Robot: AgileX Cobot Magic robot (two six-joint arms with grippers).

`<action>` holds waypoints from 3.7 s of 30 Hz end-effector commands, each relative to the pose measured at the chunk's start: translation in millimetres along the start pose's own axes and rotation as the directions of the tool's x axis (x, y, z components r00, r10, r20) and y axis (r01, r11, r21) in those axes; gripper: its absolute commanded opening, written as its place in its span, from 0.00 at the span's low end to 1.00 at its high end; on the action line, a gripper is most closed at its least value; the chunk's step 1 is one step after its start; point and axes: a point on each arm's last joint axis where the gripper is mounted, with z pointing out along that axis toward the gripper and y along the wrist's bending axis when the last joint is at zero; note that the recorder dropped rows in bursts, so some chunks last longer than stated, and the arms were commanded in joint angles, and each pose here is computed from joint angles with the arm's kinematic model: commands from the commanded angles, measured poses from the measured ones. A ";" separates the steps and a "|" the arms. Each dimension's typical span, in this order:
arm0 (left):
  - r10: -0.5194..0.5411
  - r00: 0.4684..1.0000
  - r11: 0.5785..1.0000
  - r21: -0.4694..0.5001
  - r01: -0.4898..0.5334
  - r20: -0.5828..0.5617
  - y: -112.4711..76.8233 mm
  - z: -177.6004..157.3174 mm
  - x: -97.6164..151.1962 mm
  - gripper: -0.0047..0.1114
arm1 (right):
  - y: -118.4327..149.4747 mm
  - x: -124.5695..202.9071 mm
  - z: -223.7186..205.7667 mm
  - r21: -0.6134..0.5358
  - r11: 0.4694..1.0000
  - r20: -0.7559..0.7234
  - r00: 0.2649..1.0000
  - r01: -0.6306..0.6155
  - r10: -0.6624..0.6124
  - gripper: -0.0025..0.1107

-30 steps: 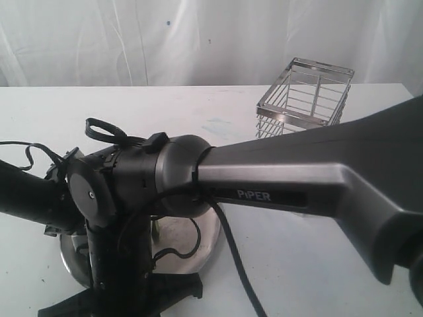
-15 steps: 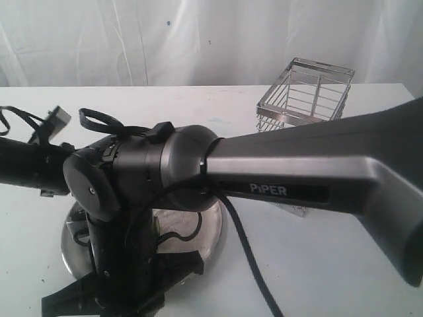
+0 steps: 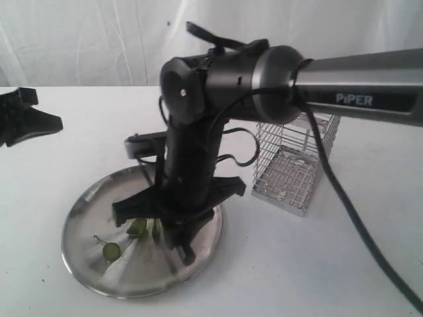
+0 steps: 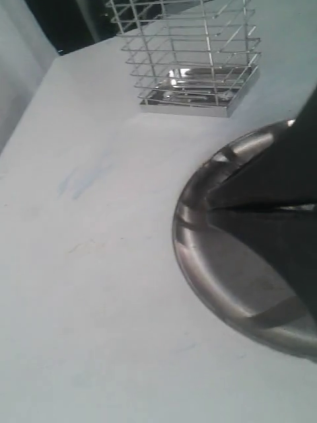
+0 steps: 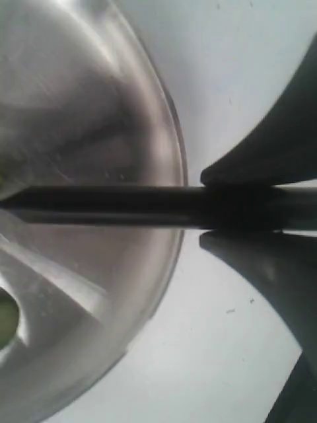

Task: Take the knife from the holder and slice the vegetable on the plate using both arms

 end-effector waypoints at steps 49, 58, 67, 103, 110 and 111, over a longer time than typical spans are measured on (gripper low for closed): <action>0.479 0.848 0.687 -0.698 -0.202 0.226 -13.0 -73.2 -28.6 0.04 | -362.9 124.5 -241.6 0.218 0.585 0.685 0.549 -0.781 0.479 0.02; 0.432 0.632 0.893 -0.404 -0.200 0.643 -114.6 -149.5 -46.5 0.04 | -314.5 155.6 -311.8 0.025 0.668 0.934 0.256 -0.744 0.250 0.02; 0.404 0.448 0.915 -0.351 -0.200 0.797 -159.9 -216.8 -18.6 0.04 | -232.2 202.9 -344.1 0.125 0.728 0.989 0.022 -0.674 -0.148 0.02; 0.543 0.612 0.451 -0.814 0.365 0.575 -58.5 -247.2 77.8 0.04 | -116.5 309.4 -231.6 0.210 0.888 0.971 -0.017 -0.409 -0.238 0.02; 0.543 0.612 0.451 -0.814 0.365 0.575 -58.5 -247.2 77.8 0.04 | -90.6 352.0 -246.4 0.308 0.817 0.854 -0.237 -0.487 -0.463 0.02; 0.543 0.612 0.451 -0.814 0.365 0.575 -58.5 -247.2 77.8 0.04 | -87.1 358.7 -247.8 0.323 0.799 0.827 -0.260 -0.507 -0.499 0.02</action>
